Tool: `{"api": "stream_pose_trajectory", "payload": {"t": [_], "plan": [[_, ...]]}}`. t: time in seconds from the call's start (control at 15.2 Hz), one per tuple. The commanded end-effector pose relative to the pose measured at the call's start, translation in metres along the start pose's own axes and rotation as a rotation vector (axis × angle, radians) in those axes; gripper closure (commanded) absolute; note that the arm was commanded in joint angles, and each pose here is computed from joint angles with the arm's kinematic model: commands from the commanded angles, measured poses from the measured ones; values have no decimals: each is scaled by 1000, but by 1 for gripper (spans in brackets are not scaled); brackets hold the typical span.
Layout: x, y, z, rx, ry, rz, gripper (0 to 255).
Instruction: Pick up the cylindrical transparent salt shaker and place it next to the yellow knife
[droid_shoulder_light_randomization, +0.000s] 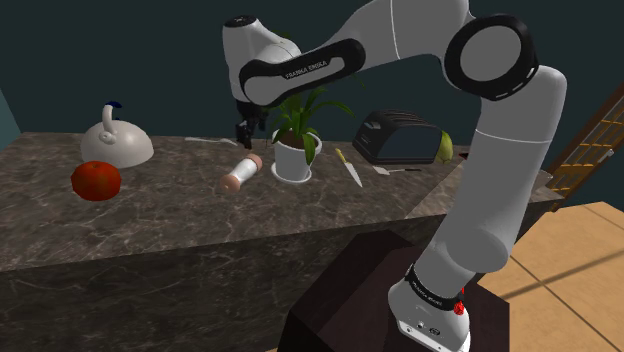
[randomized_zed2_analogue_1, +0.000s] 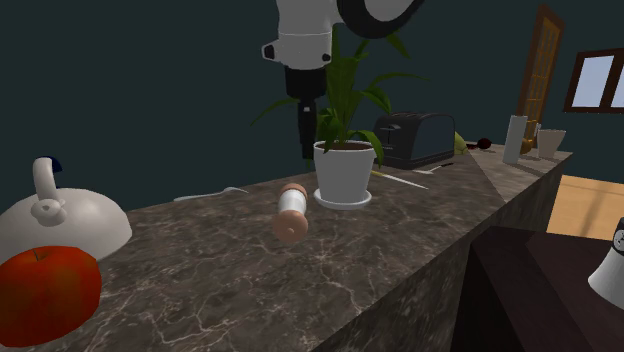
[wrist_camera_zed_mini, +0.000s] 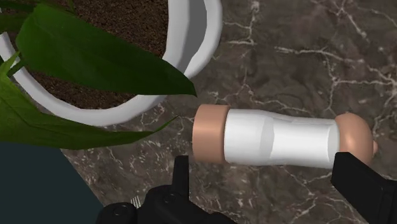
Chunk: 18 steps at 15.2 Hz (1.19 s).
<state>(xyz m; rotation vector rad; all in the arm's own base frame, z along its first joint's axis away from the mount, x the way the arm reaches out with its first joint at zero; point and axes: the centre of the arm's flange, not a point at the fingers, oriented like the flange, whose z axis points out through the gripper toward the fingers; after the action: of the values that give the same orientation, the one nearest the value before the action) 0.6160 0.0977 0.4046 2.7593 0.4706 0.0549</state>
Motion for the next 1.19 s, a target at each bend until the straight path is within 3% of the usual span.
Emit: {"api": "stream_pose_trajectory", "payload": {"t": [0.0,0.33,0.79,0.86,1.12], "plan": [[0,-3,9,-4,0,-4,0],[0,-3,33,-4,0,-4,0],[0,-3,33,-4,0,-4,0],[0,-3,33,-4,0,-4,255],[0,-3,33,-4,0,-4,255]]}}
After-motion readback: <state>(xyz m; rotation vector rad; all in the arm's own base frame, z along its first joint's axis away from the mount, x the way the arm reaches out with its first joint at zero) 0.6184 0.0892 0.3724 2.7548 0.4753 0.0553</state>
